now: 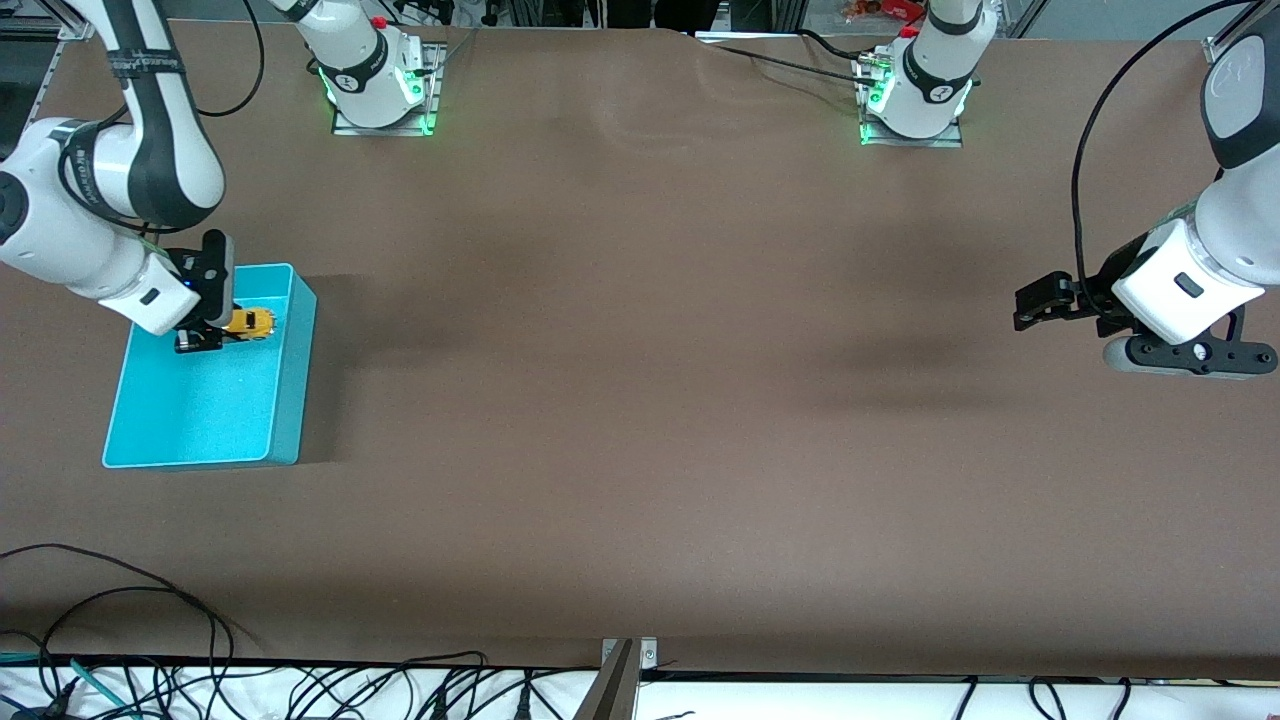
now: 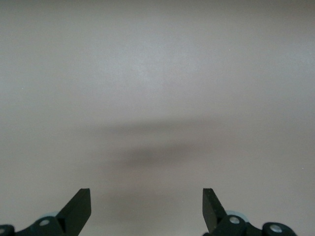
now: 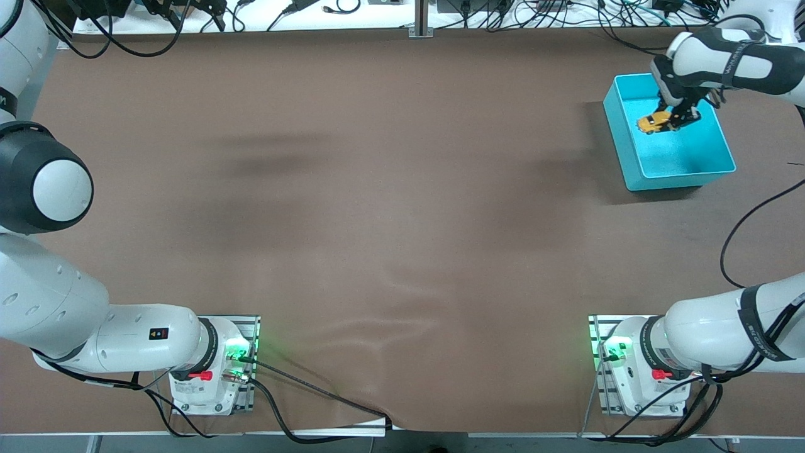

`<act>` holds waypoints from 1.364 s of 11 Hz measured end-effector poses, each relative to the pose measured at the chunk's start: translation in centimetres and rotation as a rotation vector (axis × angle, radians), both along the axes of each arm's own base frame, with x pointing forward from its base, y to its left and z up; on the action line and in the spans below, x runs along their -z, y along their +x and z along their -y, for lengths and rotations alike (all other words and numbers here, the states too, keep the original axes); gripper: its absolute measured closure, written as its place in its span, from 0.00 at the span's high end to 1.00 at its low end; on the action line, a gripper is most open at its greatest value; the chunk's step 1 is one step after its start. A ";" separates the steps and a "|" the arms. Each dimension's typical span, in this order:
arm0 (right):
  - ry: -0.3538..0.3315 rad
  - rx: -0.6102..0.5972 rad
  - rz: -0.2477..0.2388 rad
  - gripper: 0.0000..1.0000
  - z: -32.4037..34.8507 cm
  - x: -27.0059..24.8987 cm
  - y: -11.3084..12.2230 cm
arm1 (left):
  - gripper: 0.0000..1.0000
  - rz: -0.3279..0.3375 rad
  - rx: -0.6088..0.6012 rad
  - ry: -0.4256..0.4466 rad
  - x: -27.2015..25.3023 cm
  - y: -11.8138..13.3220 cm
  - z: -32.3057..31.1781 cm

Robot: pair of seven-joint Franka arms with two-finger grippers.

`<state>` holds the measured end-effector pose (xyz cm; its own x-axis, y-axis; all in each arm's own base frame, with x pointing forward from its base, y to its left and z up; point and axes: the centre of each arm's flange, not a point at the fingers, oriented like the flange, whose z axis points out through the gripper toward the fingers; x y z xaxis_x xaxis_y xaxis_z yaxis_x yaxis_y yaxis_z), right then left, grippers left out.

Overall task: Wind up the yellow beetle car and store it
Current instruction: 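Lift the car with the right gripper and carry it into the box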

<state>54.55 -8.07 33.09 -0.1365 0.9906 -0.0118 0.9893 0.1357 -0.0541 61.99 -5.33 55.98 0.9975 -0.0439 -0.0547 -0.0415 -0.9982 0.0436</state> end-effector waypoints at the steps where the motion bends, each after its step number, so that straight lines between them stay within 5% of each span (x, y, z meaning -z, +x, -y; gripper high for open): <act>1: 0.004 -0.004 -0.017 0.45 1.5 0.8 -0.4 | 1.00 0.000 0.000 0.000 0.0 0.0 0.0; 8: 0.080 0.006 -0.220 0.45 10.4 13.0 -4.2 | 1.00 0.001 0.005 -0.001 -0.1 -0.1 0.3; 15: 0.085 -0.107 -0.162 0.45 11.4 12.5 -0.1 | 1.00 0.001 0.006 -0.001 -0.1 -0.1 0.3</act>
<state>54.41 -19.44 20.57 -0.2348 0.9667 0.1014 0.9482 0.2507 -0.1948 61.92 -5.66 56.08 0.9973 -0.0496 -0.0536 -0.0473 -0.9979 0.0447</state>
